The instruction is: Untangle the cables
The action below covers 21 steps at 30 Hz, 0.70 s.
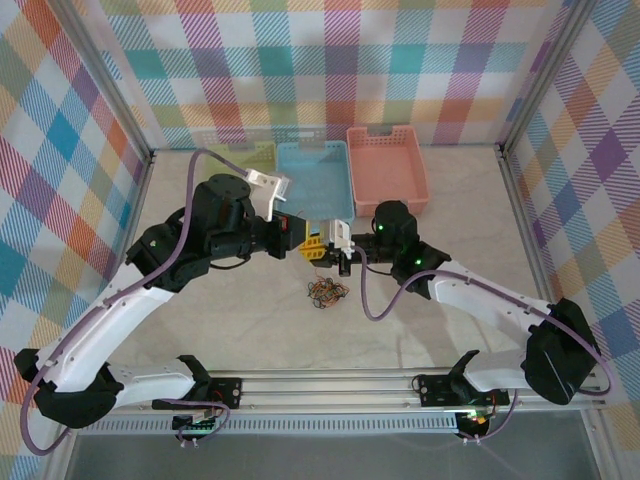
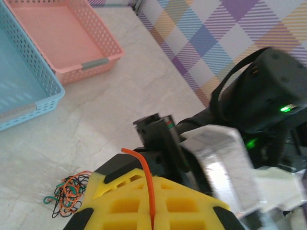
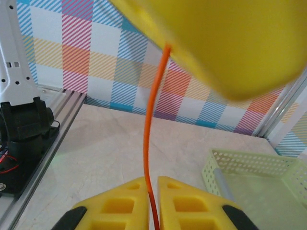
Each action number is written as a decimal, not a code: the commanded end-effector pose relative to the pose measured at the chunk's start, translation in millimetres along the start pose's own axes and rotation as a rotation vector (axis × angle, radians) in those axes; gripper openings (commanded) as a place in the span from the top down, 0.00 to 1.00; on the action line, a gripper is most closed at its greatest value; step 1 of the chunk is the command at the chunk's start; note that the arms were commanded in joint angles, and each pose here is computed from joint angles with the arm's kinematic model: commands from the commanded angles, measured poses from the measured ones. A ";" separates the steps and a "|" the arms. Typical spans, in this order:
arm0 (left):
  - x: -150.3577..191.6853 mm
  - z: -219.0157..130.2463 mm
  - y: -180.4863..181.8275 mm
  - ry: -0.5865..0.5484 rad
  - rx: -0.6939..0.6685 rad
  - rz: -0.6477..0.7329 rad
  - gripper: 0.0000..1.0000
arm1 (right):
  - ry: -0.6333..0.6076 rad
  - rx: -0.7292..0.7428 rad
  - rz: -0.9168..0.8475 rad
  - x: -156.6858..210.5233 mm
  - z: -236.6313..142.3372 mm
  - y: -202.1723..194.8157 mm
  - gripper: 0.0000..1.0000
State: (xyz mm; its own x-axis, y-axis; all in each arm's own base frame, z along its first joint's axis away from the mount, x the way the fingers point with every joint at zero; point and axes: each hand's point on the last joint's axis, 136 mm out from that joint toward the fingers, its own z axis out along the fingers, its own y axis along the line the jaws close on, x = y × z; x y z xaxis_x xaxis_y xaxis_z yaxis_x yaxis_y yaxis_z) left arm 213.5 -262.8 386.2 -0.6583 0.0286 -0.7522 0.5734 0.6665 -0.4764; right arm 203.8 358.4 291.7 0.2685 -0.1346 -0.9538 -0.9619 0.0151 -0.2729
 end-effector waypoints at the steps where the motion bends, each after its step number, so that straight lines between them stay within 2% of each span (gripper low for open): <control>1: -11.5 -18.2 -16.3 -0.035 0.047 0.007 1.00 | 0.009 0.010 0.014 11.3 -2.9 2.7 0.87; 6: -18.0 -29.8 -19.7 -0.064 0.049 0.017 1.00 | 0.024 0.020 0.047 27.2 -5.9 6.6 0.88; 10: -22.7 -37.5 -19.6 -0.088 0.039 0.022 1.00 | 0.032 0.028 0.068 37.8 -8.3 9.8 0.94; 16: -32.5 -53.4 -22.9 -0.135 0.035 0.032 1.00 | 0.057 0.050 0.112 65.1 -11.5 12.3 0.95; 19: -37.0 -59.4 -24.9 -0.150 0.034 0.038 1.00 | 0.061 0.066 0.127 73.6 -11.6 10.7 0.87; 21: -39.4 -61.8 -27.0 -0.155 0.040 0.039 1.00 | 0.071 0.061 0.136 78.6 -10.5 11.5 0.85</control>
State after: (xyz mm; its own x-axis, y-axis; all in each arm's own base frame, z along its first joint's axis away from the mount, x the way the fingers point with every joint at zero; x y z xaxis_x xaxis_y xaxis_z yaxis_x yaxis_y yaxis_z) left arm 203.9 -244.4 410.7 -0.6414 0.0101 -0.7672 0.5641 0.6839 -0.4626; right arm 209.7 340.2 234.9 0.1831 -0.1628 -0.9695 -0.9762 0.0867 -0.1989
